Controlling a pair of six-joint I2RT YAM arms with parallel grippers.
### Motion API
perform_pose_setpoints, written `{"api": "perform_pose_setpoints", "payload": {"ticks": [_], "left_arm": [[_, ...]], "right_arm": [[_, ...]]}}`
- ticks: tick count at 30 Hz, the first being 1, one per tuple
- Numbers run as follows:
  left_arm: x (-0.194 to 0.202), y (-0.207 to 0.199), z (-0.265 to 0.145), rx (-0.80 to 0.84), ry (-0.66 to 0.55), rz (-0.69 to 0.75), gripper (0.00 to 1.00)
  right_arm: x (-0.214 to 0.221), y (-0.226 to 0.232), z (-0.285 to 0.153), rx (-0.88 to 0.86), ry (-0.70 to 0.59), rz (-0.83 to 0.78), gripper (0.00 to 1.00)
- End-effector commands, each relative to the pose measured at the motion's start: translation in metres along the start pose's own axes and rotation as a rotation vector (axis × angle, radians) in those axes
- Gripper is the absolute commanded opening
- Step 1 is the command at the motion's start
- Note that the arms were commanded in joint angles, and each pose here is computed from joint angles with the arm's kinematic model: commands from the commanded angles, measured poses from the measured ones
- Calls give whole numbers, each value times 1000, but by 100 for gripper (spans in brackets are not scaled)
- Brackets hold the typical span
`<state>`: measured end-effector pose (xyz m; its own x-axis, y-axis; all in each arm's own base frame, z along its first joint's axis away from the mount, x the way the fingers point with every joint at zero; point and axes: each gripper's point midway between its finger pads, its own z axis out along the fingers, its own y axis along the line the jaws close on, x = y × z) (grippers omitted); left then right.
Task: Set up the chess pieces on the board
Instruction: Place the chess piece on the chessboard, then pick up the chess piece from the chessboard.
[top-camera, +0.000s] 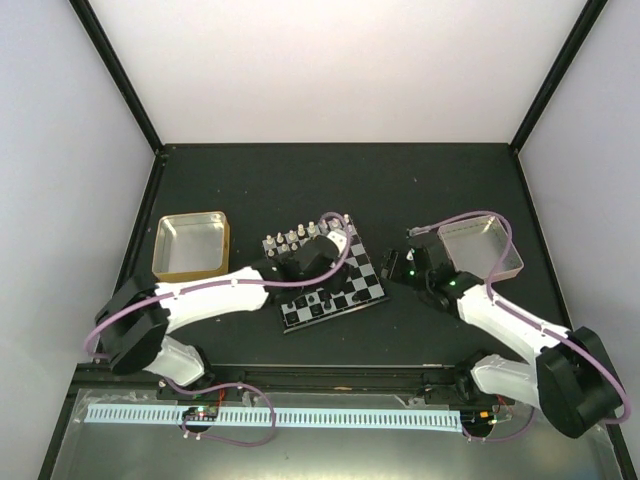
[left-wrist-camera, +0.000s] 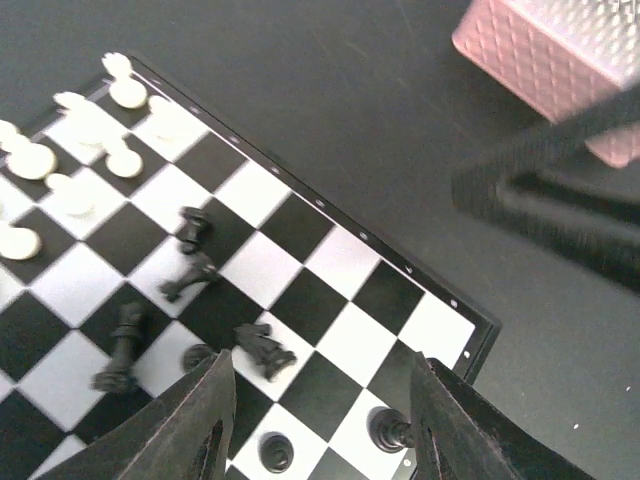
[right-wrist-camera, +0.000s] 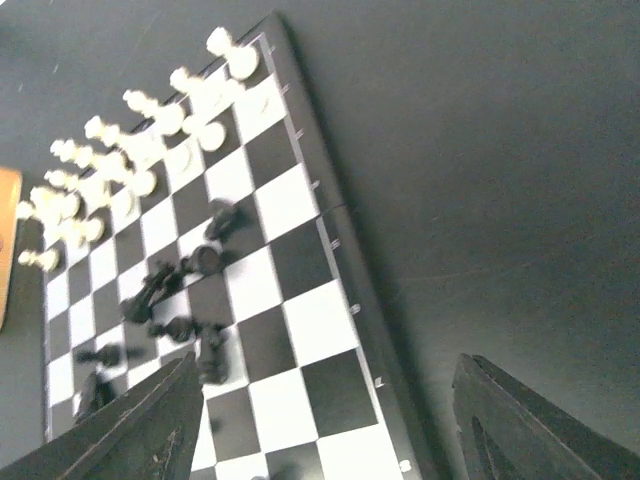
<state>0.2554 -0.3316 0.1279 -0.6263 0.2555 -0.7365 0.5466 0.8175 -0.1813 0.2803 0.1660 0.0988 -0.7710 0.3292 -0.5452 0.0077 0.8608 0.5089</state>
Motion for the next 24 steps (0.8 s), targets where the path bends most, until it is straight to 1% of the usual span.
{"api": "perform_pose_setpoints", "payload": {"ticks": [1, 4, 9, 16, 21, 24], "left_arm": [[-18, 21, -29, -4, -35, -110, 50], [-18, 44, -44, -33, -48, -175, 52], [-17, 81, -76, -71, -111, -281, 55], [-6, 104, -97, -105, -188, -325, 57], [0, 112, -101, -123, -202, -331, 58], [2, 112, -102, -123, -199, -330, 58]], "right_arm": [[22, 31, 2, -156, 149, -118, 68], [45, 47, 2, -206, 245, -192, 68], [66, 50, 7, -157, 304, -255, 68], [94, 61, 14, -149, 407, -320, 66], [106, 60, 21, -103, 450, -349, 59], [111, 59, 26, -79, 482, -348, 51]]}}
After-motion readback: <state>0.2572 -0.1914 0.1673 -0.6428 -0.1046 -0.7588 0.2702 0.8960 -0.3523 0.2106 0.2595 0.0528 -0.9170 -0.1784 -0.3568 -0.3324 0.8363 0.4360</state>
